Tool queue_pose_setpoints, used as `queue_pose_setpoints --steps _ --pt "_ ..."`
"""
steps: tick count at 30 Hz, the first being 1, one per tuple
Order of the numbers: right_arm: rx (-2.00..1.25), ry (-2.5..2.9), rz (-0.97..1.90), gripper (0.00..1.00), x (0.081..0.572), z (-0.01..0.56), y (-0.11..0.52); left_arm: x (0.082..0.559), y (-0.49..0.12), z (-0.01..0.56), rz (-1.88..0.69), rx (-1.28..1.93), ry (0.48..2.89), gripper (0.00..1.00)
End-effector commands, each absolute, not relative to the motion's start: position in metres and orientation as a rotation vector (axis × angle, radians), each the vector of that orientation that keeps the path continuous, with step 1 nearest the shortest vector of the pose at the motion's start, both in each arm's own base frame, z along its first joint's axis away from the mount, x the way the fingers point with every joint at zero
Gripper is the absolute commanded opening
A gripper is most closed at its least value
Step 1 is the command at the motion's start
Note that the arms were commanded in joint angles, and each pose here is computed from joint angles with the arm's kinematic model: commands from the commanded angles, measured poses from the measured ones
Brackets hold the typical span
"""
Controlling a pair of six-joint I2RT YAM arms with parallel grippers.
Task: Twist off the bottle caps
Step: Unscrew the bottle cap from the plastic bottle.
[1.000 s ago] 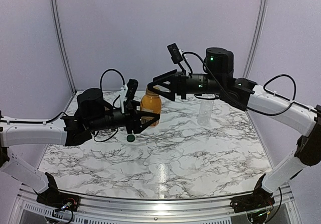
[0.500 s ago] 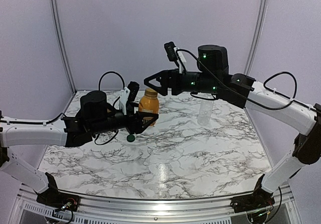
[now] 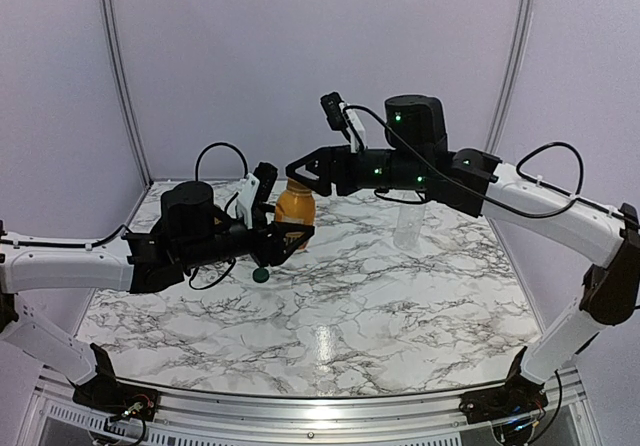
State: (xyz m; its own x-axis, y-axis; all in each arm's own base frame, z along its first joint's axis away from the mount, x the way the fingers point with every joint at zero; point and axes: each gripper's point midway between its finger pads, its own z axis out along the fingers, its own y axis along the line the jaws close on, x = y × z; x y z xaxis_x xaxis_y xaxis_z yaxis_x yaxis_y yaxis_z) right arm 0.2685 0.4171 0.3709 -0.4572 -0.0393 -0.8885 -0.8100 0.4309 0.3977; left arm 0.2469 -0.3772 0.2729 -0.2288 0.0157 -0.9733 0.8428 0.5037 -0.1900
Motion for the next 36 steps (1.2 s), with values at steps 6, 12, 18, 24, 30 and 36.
queue_pose_setpoints --steps 6,12,18,24,30,36 --pt "-0.749 1.841 1.146 0.60 0.262 0.360 0.426 0.246 -0.374 0.290 -0.899 0.741 1.587 0.15" --pt "-0.754 1.855 1.146 0.59 0.264 0.355 0.428 0.246 -0.373 0.290 -0.893 0.740 1.588 0.15" --pt "-0.750 1.873 1.132 0.61 0.265 0.348 0.428 0.246 -0.371 0.292 -0.889 0.738 1.584 0.14" --pt "-0.756 1.869 1.140 0.53 0.265 0.348 0.429 0.246 -0.372 0.290 -0.887 0.740 1.588 0.14" --pt "-0.771 1.860 1.160 0.33 0.262 0.349 0.431 0.246 -0.371 0.290 -0.886 0.737 1.587 0.14" --pt "-0.777 1.829 1.176 0.02 0.259 0.352 0.428 0.246 -0.369 0.294 -0.887 0.726 1.583 0.14"
